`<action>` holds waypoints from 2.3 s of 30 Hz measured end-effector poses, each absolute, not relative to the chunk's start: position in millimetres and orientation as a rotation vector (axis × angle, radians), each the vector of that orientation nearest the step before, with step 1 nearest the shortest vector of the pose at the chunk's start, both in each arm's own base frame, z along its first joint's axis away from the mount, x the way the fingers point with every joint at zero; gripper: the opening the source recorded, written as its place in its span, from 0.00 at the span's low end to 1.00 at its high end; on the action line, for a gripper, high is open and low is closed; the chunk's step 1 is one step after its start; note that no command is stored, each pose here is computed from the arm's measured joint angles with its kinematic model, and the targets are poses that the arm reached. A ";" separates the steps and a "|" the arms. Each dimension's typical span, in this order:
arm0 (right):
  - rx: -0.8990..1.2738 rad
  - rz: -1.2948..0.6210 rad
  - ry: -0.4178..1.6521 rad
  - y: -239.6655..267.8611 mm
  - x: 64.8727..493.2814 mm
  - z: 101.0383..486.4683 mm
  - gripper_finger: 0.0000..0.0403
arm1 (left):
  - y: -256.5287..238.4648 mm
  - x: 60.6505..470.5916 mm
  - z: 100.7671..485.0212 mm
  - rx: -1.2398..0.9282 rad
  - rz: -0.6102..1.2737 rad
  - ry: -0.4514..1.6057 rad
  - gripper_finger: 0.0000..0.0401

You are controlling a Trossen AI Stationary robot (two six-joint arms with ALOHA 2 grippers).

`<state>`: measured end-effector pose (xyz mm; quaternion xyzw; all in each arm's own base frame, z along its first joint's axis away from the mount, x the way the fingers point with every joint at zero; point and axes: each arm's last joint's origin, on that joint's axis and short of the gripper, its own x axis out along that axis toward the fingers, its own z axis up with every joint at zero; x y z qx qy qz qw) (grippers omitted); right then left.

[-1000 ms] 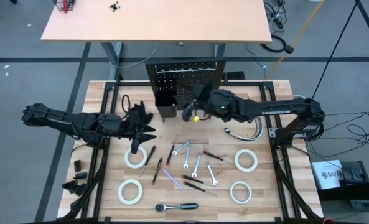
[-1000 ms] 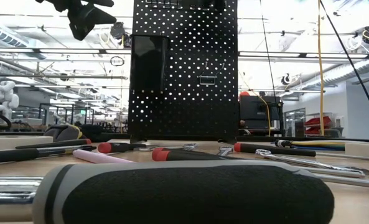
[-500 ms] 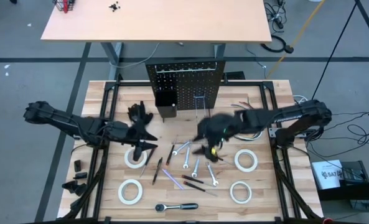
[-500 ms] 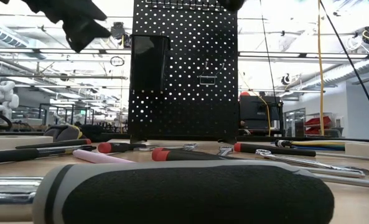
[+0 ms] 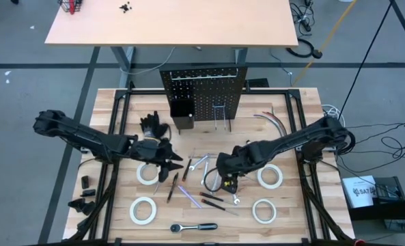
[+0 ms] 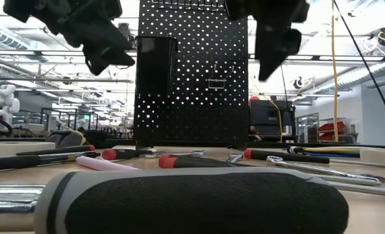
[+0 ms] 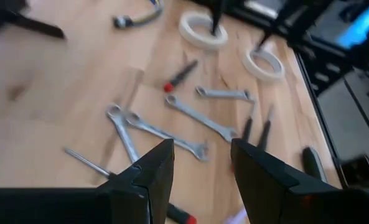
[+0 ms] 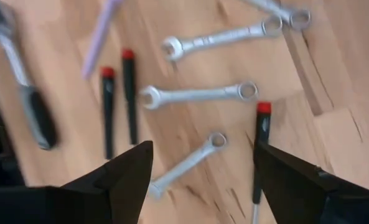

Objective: Hang tools onto peg board
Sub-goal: Put the purple pen into the black bin on the peg board

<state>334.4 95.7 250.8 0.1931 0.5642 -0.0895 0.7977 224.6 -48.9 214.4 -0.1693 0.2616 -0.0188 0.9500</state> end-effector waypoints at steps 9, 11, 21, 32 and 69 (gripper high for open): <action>0.407 -0.228 1.273 103.3 336.3 235.2 0.67 | -62.8 226.8 200.9 -0.298 -0.140 0.623 0.40; 0.421 -0.250 1.283 105.5 334.1 235.0 0.67 | -64.9 221.6 202.4 -0.263 -0.127 0.633 0.40; 0.359 -0.321 1.339 139.3 306.9 237.7 0.67 | -63.2 191.6 206.0 -0.187 -0.090 0.517 0.40; 0.156 -0.373 1.062 122.5 260.4 282.9 0.67 | -46.5 192.8 220.8 -0.380 0.049 0.158 0.40; 0.398 -0.258 0.690 104.1 281.1 196.3 0.67 | -62.6 173.9 184.3 -0.466 0.018 0.585 0.40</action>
